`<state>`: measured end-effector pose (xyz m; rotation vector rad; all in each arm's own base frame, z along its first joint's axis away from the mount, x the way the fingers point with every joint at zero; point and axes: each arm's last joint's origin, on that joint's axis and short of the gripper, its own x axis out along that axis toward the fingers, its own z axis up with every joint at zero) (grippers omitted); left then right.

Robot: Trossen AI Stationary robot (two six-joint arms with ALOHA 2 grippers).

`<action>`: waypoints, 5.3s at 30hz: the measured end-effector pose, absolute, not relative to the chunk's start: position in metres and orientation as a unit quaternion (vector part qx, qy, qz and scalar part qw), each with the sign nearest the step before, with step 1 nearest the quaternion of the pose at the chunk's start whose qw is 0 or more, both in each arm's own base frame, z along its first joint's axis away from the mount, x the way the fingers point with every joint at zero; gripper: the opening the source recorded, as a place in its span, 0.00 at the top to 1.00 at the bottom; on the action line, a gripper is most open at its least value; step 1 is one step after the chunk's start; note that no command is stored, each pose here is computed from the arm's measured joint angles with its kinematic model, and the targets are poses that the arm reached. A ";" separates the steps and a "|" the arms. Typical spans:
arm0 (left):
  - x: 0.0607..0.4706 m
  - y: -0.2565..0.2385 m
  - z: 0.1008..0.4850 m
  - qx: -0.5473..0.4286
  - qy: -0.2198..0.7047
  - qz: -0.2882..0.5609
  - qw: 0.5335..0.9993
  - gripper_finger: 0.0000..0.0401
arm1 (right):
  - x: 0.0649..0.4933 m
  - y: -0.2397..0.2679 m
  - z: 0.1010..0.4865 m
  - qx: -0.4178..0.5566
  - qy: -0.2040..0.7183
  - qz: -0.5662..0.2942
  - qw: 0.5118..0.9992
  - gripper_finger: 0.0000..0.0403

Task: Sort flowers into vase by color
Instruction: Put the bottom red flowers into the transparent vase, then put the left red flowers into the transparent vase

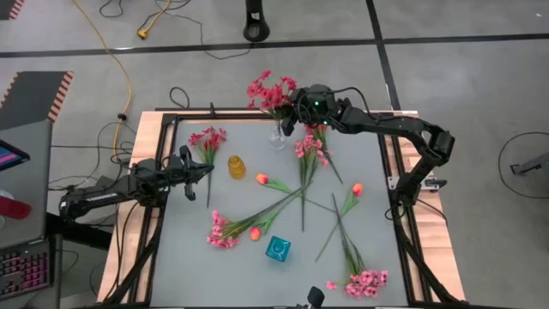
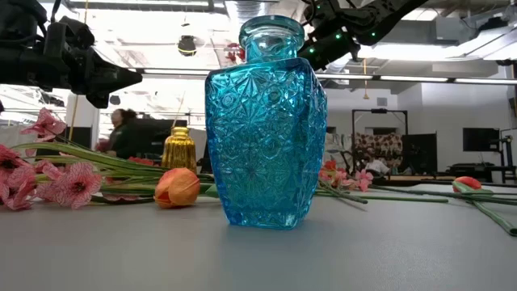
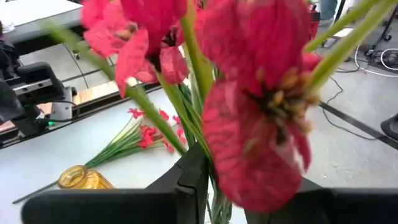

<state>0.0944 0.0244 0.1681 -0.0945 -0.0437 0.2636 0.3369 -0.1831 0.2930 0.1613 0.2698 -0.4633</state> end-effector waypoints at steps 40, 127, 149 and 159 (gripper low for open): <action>0.093 0.028 0.173 -0.061 -0.052 0.191 0.978 0.77 | 0.308 -0.191 0.312 0.116 0.369 -0.232 0.893 0.74; 0.184 0.134 0.137 -0.390 0.434 0.545 0.602 0.54 | 0.236 -0.089 0.280 0.016 0.386 -0.118 0.915 0.74; 0.180 0.136 0.139 -0.376 0.450 0.533 0.610 0.98 | 0.236 -0.089 0.280 0.032 0.384 -0.125 0.914 0.74; 0.164 0.143 0.170 -0.362 0.399 0.534 0.652 0.99 | 0.236 -0.089 0.280 0.033 0.384 -0.125 0.914 0.74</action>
